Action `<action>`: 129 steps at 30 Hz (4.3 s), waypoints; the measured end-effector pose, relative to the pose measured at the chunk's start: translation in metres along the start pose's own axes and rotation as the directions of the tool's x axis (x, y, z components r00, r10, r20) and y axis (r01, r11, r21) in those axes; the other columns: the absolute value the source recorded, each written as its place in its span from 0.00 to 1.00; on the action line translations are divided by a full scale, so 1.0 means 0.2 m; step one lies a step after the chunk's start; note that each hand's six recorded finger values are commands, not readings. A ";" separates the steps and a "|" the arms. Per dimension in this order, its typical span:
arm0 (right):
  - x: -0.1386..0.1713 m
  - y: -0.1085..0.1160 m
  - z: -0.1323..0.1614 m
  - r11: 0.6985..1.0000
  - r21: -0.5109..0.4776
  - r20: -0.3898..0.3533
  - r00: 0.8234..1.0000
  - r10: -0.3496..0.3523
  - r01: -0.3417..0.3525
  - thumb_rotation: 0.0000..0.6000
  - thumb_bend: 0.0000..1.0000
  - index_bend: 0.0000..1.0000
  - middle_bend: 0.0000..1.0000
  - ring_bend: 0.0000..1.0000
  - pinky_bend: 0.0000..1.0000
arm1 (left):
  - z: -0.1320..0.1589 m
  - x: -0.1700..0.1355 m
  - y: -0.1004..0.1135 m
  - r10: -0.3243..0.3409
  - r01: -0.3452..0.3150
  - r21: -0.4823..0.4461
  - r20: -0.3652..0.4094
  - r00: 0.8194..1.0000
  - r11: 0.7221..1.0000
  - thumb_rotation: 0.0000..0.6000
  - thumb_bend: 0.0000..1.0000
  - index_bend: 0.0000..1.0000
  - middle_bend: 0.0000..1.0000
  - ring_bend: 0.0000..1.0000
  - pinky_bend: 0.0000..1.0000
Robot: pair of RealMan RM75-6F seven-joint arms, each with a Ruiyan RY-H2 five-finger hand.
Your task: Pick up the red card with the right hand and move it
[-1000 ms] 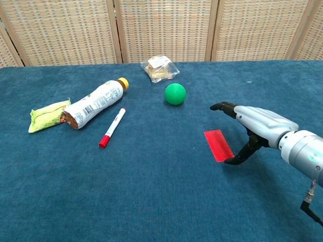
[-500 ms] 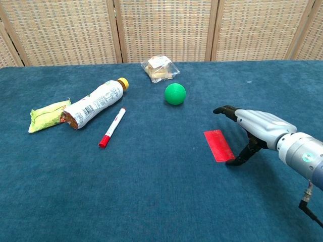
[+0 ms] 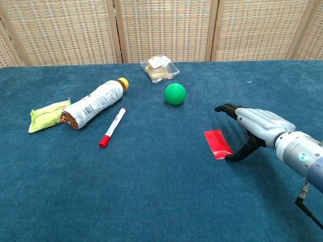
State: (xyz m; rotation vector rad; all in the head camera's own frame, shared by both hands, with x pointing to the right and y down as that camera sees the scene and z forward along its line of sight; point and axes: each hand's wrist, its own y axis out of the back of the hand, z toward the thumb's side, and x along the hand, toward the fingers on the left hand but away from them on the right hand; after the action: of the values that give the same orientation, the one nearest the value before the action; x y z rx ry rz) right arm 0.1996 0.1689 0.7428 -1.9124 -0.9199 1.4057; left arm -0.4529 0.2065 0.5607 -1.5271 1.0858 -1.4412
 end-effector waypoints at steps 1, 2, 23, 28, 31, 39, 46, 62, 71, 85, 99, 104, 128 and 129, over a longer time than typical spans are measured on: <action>0.00 0.01 0.00 1.000 0.002 -0.002 1.000 -0.008 0.008 1.00 0.58 0.05 0.00 0.00 0.00 | 0.00 0.00 0.00 0.001 -0.001 0.000 0.000 1.000 1.000 1.00 0.05 0.00 0.00 0.00 0.13; 0.00 0.01 0.00 1.000 0.003 -0.003 1.000 -0.016 0.016 1.00 0.59 0.06 0.00 0.00 0.00 | 0.00 0.00 0.00 0.002 -0.002 -0.001 -0.001 1.000 1.000 1.00 0.05 0.00 0.00 0.00 0.13; 0.09 0.16 0.06 0.996 -0.056 -0.047 0.996 -0.078 0.075 1.00 0.30 0.06 0.00 0.00 0.00 | 0.00 -0.01 0.01 0.007 -0.007 -0.009 0.004 1.000 1.000 1.00 0.05 0.00 0.00 0.00 0.13; 0.10 0.11 0.07 0.997 -0.065 -0.054 0.998 -0.037 0.034 1.00 0.29 0.06 0.00 0.00 0.00 | 0.00 -0.01 0.02 0.009 -0.009 -0.012 0.004 1.000 1.000 1.00 0.05 0.00 0.00 0.00 0.13; 0.09 0.09 0.08 0.998 -0.061 -0.059 0.998 -0.028 0.024 1.00 0.29 0.06 0.00 0.00 0.00 | 0.00 -0.01 0.02 0.008 -0.008 -0.012 0.004 1.000 1.000 1.00 0.05 0.00 0.00 0.00 0.13; 0.07 0.03 0.09 0.999 -0.053 -0.056 0.998 0.004 -0.007 1.00 0.29 0.06 0.00 0.00 0.00 | -0.01 0.00 0.01 0.003 -0.003 -0.014 -0.001 1.000 1.000 1.00 0.05 0.00 0.00 0.00 0.13; 0.04 0.00 0.08 0.999 -0.038 -0.046 0.999 0.024 -0.026 1.00 0.29 0.06 0.00 0.00 0.00 | -0.01 0.01 0.00 -0.004 0.004 -0.010 -0.003 1.000 1.000 1.00 0.05 0.00 0.00 0.00 0.13; 0.00 -0.04 0.08 0.999 -0.011 -0.031 0.999 0.033 -0.033 1.00 0.50 0.07 0.00 0.00 0.00 | -0.01 0.01 0.01 0.004 -0.004 -0.019 -0.007 1.000 1.000 1.00 0.05 0.00 0.00 0.00 0.13; 0.02 -0.05 0.06 0.998 -0.009 -0.031 0.997 0.063 -0.064 1.00 0.48 0.29 0.00 0.00 0.00 | -0.01 0.00 0.01 0.000 0.000 -0.023 -0.004 1.000 1.000 1.00 0.05 0.00 0.00 0.00 0.13; 0.04 -0.05 0.03 0.997 -0.010 -0.020 0.997 0.076 -0.076 1.00 0.38 0.63 0.04 0.00 0.00 | -0.01 0.00 0.01 0.001 -0.001 -0.027 0.001 1.000 1.000 1.00 0.06 0.00 0.00 0.00 0.13; 0.02 -0.05 0.06 0.997 -0.003 -0.030 0.997 0.074 -0.074 1.00 0.38 0.57 0.04 0.00 0.00 | -0.01 0.00 0.01 -0.001 0.001 -0.030 0.004 1.000 1.000 1.00 0.06 0.00 0.00 0.00 0.13; 0.02 -0.04 0.08 0.999 0.003 -0.034 0.998 0.053 -0.053 1.00 0.38 0.55 0.03 0.00 0.00 | -0.01 0.00 0.01 -0.002 0.003 -0.030 0.003 1.000 1.000 1.00 0.06 0.00 0.00 0.00 0.13; 0.02 -0.06 0.07 0.997 0.008 -0.024 0.997 0.078 -0.077 1.00 0.56 0.52 0.02 0.00 0.00 | -0.01 0.00 0.02 -0.004 0.004 -0.031 0.005 1.000 1.000 1.00 0.06 0.00 0.00 0.00 0.13; 0.02 -0.06 0.07 0.997 0.008 -0.023 0.996 0.083 -0.083 1.00 0.56 0.52 0.02 0.00 0.00 | 0.00 0.00 0.02 -0.004 0.004 -0.031 0.005 1.000 1.000 1.00 0.06 0.00 0.00 0.00 0.13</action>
State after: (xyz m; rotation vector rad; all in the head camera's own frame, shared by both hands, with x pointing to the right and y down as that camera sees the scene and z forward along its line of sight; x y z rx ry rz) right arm 0.1840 0.1804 0.7469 -1.9780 -0.8318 1.4285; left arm -0.4541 0.2057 0.5576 -1.5542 1.1072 -1.4292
